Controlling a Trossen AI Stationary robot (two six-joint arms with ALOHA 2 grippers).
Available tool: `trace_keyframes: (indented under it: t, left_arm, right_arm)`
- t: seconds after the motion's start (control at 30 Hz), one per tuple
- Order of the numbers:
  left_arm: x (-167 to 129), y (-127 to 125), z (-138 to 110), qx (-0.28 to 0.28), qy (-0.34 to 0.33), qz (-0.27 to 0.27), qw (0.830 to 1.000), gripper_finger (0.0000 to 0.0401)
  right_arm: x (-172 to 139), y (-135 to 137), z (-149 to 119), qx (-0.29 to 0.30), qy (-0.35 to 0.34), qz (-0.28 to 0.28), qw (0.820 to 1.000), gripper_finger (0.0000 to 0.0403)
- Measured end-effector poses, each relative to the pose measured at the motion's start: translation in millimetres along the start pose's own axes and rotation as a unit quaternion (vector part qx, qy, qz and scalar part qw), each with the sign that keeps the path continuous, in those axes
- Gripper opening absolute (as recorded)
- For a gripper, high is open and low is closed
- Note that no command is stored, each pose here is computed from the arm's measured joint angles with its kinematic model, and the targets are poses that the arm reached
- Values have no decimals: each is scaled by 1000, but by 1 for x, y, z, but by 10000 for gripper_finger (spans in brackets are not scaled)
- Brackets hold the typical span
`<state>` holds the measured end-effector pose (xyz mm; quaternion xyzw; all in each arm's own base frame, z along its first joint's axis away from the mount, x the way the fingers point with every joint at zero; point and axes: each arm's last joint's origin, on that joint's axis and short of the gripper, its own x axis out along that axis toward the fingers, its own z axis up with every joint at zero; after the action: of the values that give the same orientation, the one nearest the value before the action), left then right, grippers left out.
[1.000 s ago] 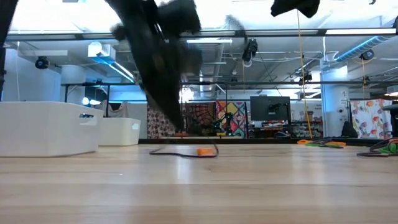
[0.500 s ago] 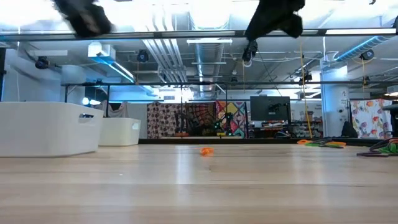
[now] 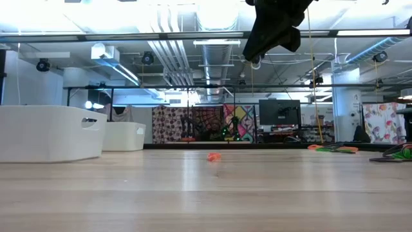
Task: Sort rubber bands into baskets
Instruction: Put the black rubber band into the bottom white bin
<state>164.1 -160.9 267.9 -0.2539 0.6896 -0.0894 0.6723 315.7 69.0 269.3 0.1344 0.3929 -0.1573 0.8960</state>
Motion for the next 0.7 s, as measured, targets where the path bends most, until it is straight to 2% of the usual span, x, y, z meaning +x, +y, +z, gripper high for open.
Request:
trace_keyframes:
  t: [0.3,0.53,0.7]
  left_arm:
    - [65,16,11,-16,-8,7,1000,0]
    - [99,19,8,-12,54,43,998,1]
    - [114,21,9,-23,72,63,995,35]
  right_arm:
    - [-7,-1,3,4,-9,6,1000,34]
    - [-13,-3,4,5,-12,8,1000,34]
    - [-13,-3,4,6,-13,8,1000,34]
